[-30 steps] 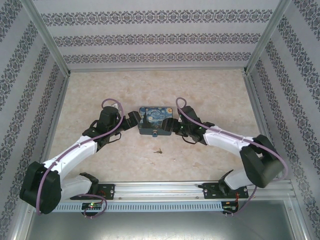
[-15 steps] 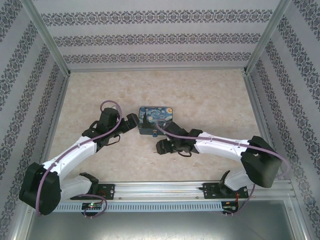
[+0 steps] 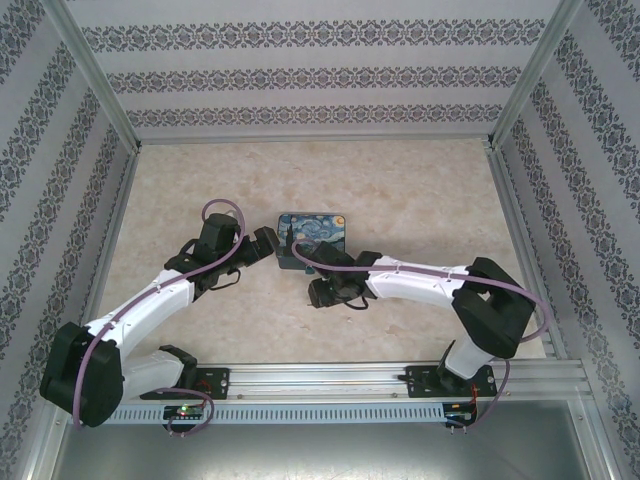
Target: Unlock the padlock with the key
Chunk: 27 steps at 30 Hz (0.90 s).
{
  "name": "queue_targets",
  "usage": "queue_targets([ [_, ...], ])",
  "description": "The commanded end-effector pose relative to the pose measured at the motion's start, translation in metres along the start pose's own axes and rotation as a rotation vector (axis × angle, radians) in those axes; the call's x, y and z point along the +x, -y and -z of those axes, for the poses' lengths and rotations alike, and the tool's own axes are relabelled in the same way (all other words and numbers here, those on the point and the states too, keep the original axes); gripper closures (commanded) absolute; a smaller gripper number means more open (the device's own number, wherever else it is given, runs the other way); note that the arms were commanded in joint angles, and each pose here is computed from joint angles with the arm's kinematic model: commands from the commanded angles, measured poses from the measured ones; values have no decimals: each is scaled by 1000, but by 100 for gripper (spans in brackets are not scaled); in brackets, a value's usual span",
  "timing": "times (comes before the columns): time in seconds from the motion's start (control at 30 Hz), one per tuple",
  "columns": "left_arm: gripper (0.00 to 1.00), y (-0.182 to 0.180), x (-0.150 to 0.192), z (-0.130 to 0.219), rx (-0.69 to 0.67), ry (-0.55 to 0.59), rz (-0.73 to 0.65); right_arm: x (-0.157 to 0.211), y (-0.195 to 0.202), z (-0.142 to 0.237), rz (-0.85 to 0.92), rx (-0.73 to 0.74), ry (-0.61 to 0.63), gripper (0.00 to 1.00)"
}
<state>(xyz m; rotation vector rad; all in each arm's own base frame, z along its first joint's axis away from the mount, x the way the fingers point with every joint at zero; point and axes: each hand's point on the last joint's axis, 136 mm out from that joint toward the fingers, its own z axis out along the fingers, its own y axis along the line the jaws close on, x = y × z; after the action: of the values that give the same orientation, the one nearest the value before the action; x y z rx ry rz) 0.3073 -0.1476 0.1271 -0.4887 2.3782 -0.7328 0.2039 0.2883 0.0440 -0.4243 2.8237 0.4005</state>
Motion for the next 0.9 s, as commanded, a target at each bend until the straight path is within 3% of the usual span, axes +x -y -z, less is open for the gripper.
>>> queue_targets([
  [0.0, 1, 4, -4, 2, 5, -8, -1, -5, -5, -1, -60, 49, 35, 56],
  [0.5, 1, 3, -2, 1, 3, -19, -9, -9, -37, -4, 159, -29, 11, 53],
  [0.87, 1, 3, -4, 5, 2, -10, -9, -9, -48, -23, 196, -54, -39, 53],
])
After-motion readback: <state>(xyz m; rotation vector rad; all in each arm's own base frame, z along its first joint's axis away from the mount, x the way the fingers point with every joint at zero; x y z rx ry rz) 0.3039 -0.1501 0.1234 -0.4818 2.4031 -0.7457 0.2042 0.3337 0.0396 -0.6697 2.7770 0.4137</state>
